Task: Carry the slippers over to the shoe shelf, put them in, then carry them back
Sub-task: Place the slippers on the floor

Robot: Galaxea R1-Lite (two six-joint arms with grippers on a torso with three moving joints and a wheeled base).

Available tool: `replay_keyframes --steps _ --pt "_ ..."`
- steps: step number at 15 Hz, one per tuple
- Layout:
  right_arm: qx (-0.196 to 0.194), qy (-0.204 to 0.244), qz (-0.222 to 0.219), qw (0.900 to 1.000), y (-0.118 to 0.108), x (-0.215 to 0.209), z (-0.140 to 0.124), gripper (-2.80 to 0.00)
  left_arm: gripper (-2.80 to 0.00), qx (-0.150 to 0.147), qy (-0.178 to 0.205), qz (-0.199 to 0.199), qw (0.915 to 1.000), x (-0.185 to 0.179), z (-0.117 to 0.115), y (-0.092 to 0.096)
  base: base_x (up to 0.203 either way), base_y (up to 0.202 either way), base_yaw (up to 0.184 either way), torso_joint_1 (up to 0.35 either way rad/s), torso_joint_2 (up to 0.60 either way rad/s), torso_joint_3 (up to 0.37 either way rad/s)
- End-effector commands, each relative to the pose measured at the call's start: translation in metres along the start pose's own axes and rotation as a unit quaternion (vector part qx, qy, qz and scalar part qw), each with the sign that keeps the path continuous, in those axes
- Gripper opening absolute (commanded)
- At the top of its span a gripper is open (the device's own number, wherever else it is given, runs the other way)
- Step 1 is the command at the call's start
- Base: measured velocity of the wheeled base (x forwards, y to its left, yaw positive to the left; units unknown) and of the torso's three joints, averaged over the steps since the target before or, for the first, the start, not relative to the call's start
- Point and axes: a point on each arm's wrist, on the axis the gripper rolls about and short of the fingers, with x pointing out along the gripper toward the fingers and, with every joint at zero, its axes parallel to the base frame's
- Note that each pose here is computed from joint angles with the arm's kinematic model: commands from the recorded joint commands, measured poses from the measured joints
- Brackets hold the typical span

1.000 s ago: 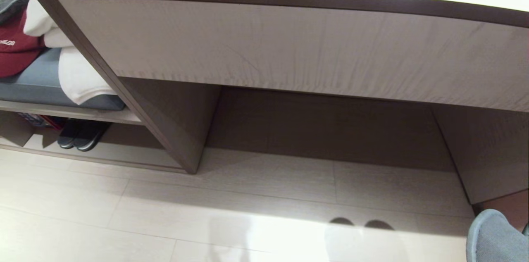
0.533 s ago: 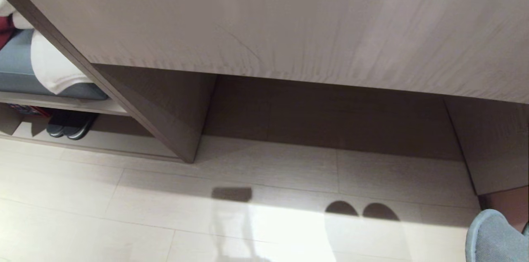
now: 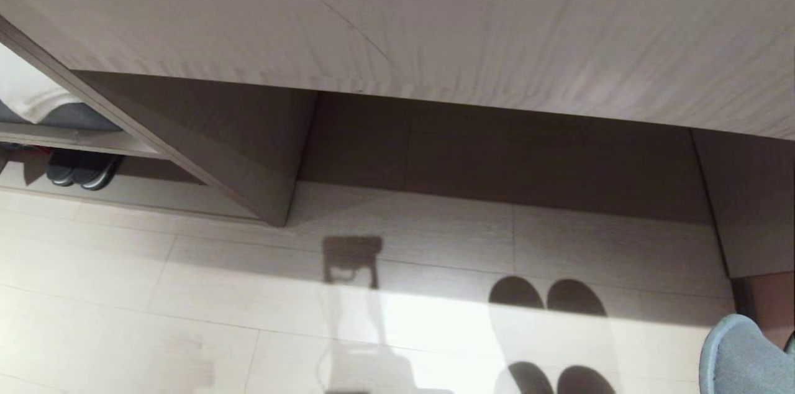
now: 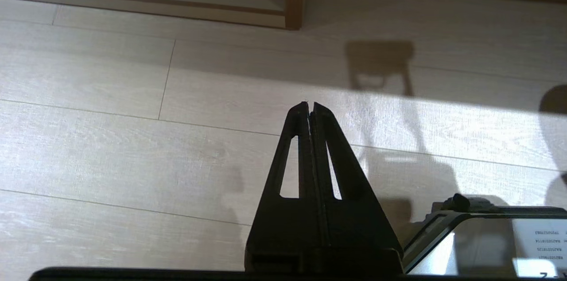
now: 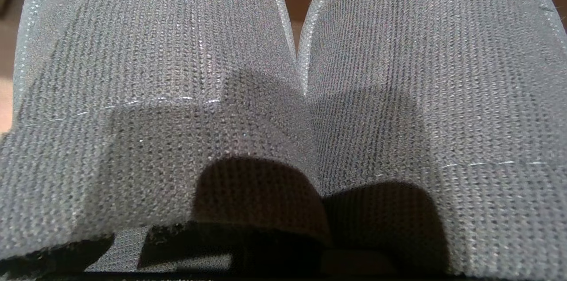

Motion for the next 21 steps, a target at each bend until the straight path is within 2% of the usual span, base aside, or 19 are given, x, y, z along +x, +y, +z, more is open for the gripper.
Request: replay_keyframes --steps 1,10,21 --pt "0.000 -0.001 0.000 1.000 0.0000 -0.0001 -0.0001 -2.80 -2.80 0.000 0.001 0.000 1.0000 0.0002 -0.0004 0.0000 0.000 0.000 0.000 -0.002 0.01 -0.199" --pt "-0.001 -0.001 0.000 1.000 0.0000 -0.0001 -0.0001 -2.80 -2.80 -0.001 0.001 0.000 1.0000 0.0002 -0.0004 0.0000 -0.182 0.000 0.001 0.003 0.00 -0.195" --pt "-0.004 -0.001 0.001 1.000 0.0000 -0.0001 -0.0001 -2.80 -2.80 0.000 0.001 0.000 1.0000 0.0002 -0.0004 0.0000 -0.005 0.000 0.000 0.004 0.00 -0.199"
